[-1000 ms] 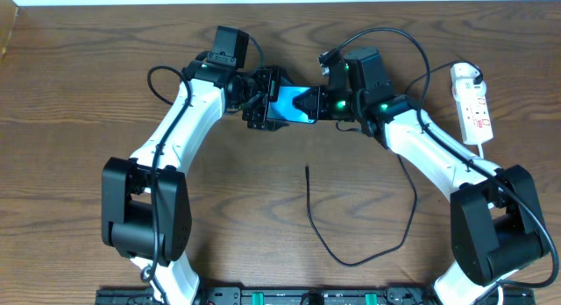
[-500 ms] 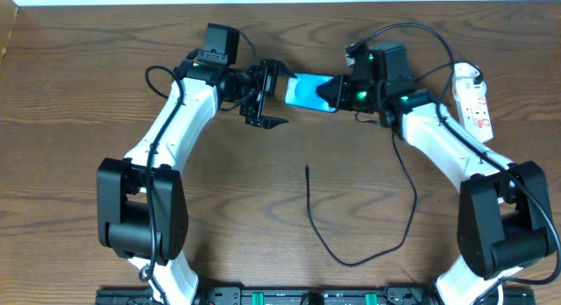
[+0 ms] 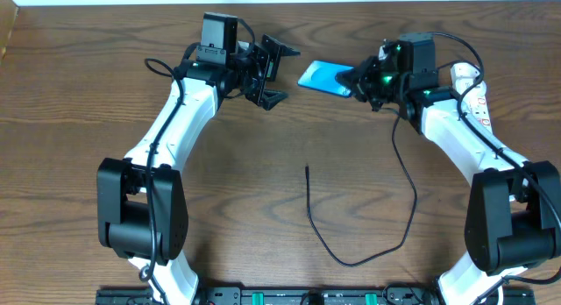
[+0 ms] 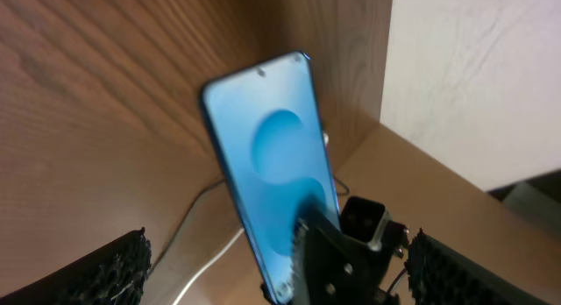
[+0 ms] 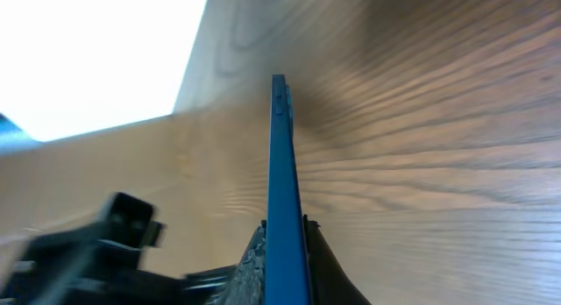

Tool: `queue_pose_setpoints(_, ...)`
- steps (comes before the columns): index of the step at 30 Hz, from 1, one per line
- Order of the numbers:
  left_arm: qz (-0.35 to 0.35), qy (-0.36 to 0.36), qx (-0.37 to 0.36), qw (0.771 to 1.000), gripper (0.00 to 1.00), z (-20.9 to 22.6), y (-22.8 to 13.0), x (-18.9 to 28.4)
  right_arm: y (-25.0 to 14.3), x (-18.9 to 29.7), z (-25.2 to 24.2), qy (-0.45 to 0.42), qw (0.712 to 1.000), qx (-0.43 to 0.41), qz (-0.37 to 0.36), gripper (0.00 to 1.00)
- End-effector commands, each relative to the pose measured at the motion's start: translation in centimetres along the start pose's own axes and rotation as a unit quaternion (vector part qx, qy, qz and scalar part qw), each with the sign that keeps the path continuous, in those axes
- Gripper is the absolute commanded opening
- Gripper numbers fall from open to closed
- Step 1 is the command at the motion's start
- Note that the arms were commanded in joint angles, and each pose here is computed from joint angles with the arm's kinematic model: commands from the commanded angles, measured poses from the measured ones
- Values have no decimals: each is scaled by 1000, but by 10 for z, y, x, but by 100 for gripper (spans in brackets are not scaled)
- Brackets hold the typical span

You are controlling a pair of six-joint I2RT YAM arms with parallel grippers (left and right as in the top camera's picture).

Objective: Plug charger to phone and switch on socket
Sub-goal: 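Open the left gripper and pass the phone to the right gripper, then regrasp the phone with the left gripper and open the right gripper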

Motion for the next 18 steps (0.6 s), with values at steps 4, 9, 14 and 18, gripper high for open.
queue_pose_setpoints(4, -70, -22, -26, 997, 92, -11, 3, 9, 2, 4, 19, 58, 987, -144, 34, 1)
queue_pose_setpoints(9, -92, -28, 6, 995, 92, -12, 7, 10, 2, 4, 30, 88, 977, -187, 52, 2)
queue_pose_setpoints(14, -91, -43, 46, 994, 93, -16, 6, 9, -6, -1, 39, 97, 969, -214, 68, 1)
queue_pose_setpoints(18, -87, -55, 56, 993, 92, -20, 2, 6, -15, -7, 43, 93, 962, -242, 82, 2)
Point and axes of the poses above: each gripper's point midway between its finger pads, its own x axis back along the fingers, its own z axis along the line the jaws close on, y = z × x, the point moved 10 cm from there along x, back along the fingers, and after that the axes turned 8 degrees about x, right-handed, at the moved point
